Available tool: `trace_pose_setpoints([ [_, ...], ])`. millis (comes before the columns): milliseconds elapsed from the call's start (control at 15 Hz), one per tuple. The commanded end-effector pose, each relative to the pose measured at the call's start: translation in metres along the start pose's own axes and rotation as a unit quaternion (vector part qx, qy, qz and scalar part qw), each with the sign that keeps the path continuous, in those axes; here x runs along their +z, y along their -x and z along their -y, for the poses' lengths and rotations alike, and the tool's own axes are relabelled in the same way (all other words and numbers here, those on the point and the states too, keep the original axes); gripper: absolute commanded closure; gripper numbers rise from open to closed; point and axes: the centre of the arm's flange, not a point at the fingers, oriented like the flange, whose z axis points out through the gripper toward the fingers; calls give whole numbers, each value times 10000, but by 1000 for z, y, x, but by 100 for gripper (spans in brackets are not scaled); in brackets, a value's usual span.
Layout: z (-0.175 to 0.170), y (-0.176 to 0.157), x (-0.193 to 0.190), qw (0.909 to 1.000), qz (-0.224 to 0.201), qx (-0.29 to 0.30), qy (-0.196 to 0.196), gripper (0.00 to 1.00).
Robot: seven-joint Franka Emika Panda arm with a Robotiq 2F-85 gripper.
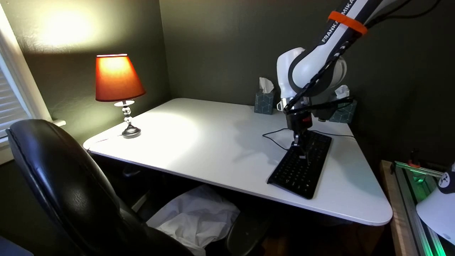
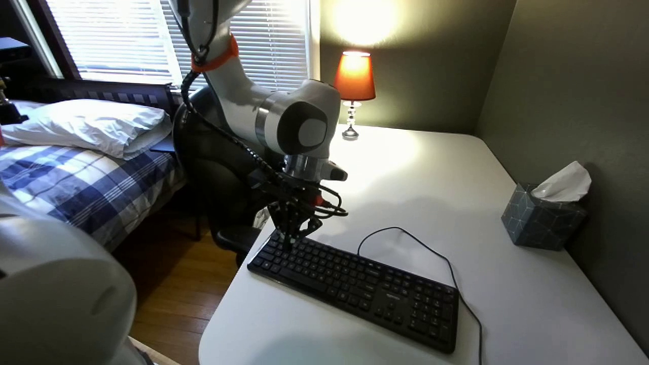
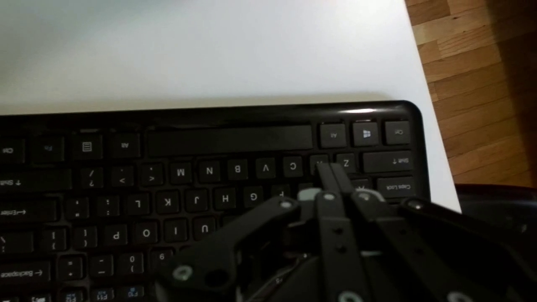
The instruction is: Press a key on the keyboard.
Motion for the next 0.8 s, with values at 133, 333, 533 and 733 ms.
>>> trace_pose_setpoints([
  [133,1,-15,11,9996,276,36,18,100],
  [333,-1,-19,16,9994,335,40,9,100],
  [533,-3,-21,20,9991,414,43,-13,100],
  [733,-5,-23,24,9988,489,47,-35,100],
])
